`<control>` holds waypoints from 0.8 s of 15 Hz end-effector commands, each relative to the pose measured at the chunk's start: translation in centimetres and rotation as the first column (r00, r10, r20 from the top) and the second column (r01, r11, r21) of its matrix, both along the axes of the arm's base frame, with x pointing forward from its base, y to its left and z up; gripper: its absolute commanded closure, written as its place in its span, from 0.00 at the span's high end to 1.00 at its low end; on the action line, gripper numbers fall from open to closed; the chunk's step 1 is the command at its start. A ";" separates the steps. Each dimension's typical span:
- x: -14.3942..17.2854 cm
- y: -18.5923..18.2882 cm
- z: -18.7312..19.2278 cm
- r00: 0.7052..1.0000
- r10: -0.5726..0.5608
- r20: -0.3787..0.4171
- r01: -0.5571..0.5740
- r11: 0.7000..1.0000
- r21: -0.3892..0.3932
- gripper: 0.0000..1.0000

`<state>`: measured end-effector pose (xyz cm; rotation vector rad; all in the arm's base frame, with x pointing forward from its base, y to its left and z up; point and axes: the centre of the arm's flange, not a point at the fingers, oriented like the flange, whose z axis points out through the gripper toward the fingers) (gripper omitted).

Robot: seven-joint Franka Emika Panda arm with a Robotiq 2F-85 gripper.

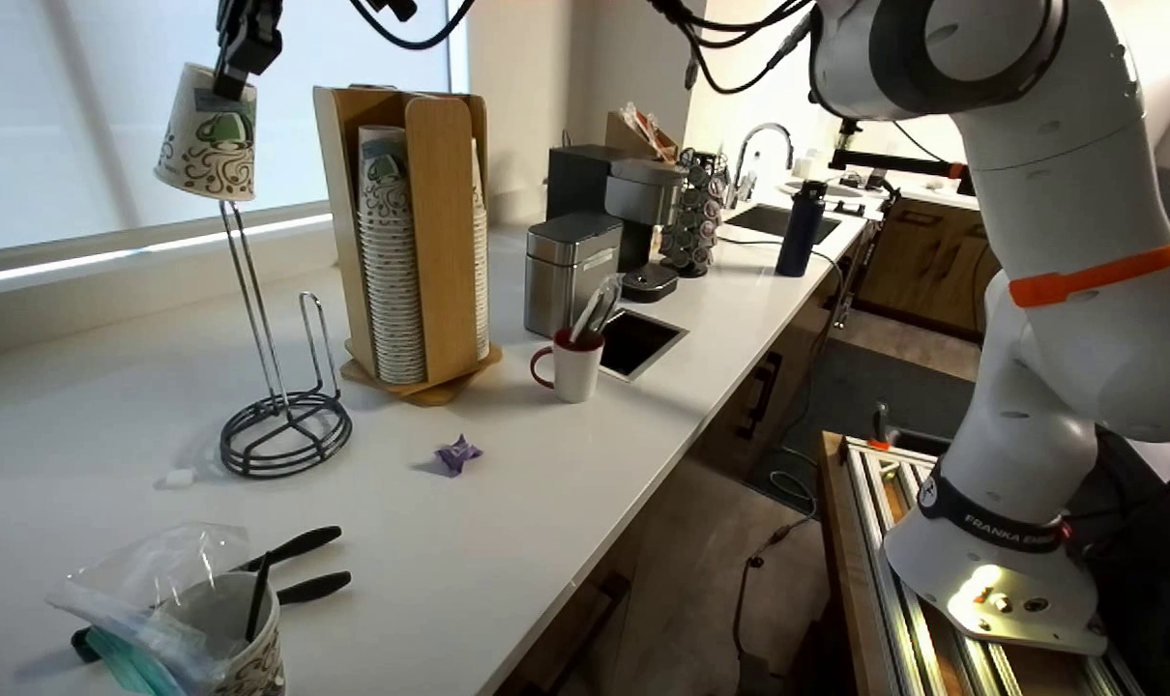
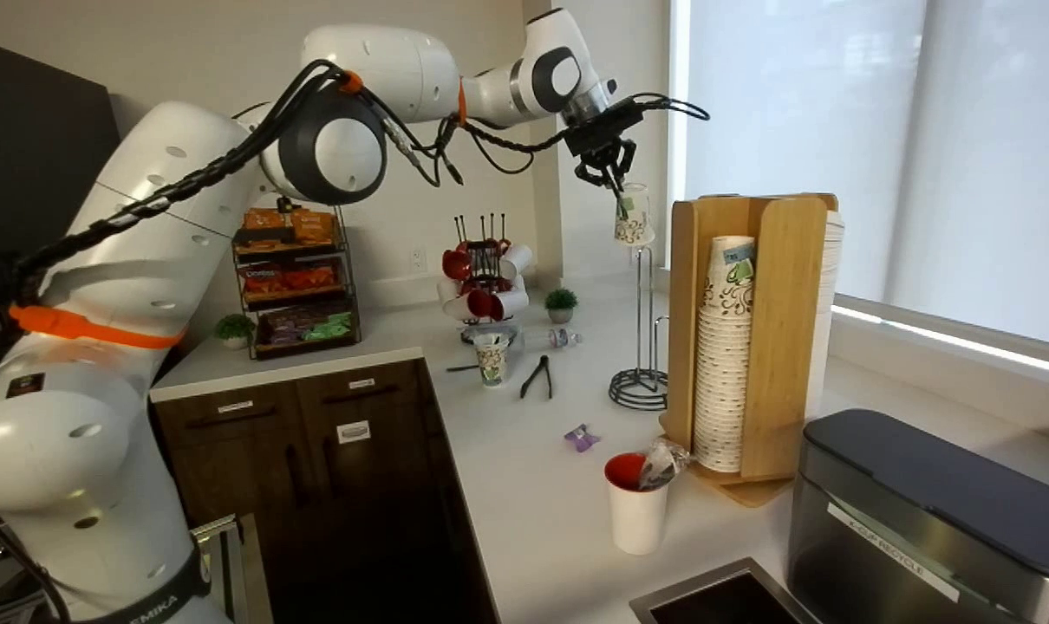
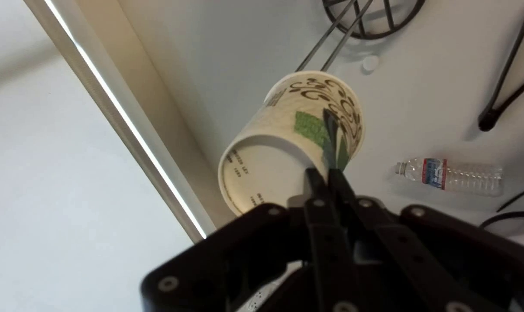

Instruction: Put the cup on the countertop and the tweezers on the stand

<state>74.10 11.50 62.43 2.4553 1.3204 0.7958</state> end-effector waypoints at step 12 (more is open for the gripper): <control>-3.0 10.0 -6.2 0.940 0.235 -0.248 -0.210 0.970 0.123 0.02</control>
